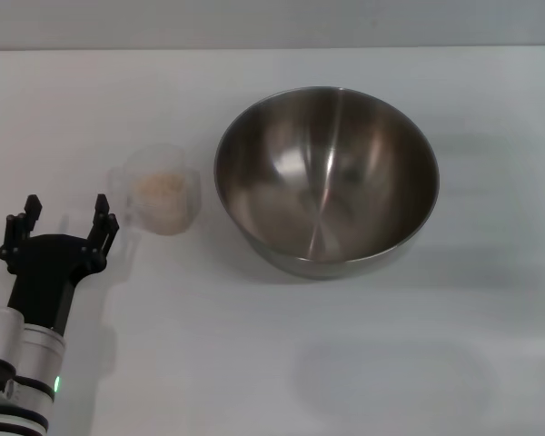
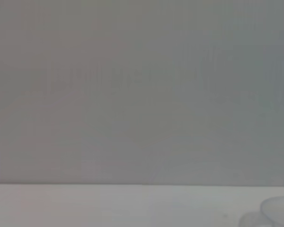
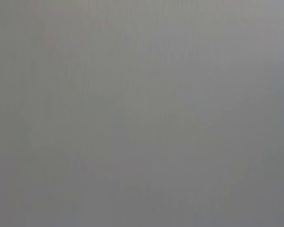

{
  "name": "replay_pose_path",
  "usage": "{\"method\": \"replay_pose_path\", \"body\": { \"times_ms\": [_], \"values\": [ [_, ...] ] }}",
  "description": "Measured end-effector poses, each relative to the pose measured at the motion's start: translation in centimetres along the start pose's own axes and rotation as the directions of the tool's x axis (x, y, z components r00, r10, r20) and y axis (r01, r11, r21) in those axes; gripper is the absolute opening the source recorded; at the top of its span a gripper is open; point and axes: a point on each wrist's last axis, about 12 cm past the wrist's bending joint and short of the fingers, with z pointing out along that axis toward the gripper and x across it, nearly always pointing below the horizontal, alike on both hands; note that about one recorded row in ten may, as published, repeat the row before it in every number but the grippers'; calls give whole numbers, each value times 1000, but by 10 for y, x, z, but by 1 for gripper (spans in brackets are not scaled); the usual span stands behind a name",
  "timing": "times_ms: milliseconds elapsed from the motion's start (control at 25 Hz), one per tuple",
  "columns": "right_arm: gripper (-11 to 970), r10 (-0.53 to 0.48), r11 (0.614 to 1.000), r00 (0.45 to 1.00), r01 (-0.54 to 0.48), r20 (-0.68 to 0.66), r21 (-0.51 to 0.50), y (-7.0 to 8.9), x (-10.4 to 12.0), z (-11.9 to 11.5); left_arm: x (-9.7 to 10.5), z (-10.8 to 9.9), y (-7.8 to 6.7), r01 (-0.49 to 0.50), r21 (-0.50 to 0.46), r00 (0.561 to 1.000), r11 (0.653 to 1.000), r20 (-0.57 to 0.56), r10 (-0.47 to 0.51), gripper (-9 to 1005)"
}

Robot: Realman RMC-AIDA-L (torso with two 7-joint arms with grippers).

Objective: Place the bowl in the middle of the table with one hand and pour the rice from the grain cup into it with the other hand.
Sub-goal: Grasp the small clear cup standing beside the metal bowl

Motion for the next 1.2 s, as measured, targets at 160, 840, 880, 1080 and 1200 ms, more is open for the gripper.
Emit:
{"method": "replay_pose_path", "body": {
  "times_ms": [160, 840, 880, 1080, 1200],
  "values": [
    [487, -4, 1000, 1000, 4, 3, -2, -1, -1, 1, 1, 0, -1, 7, 2, 1000, 1000, -17, -7, 812],
    [488, -9, 1000, 1000, 9, 12, -3, -4, -2, 3, 0, 10, -7, 13, 26, 999, 1000, -36, -12, 787],
    [488, -10, 1000, 1000, 10, 15, -4, -4, -3, 2, 1, 11, -7, 11, 27, 999, 1000, -39, -10, 786],
    [488, -10, 1000, 1000, 10, 16, -2, -4, -3, 0, 0, 14, -7, 7, 29, 999, 1000, -37, -6, 779],
    [488, -10, 1000, 1000, 10, 19, -1, -5, -3, 0, -1, 16, -6, 8, 27, 999, 1000, -40, -7, 775]
  ]
}}
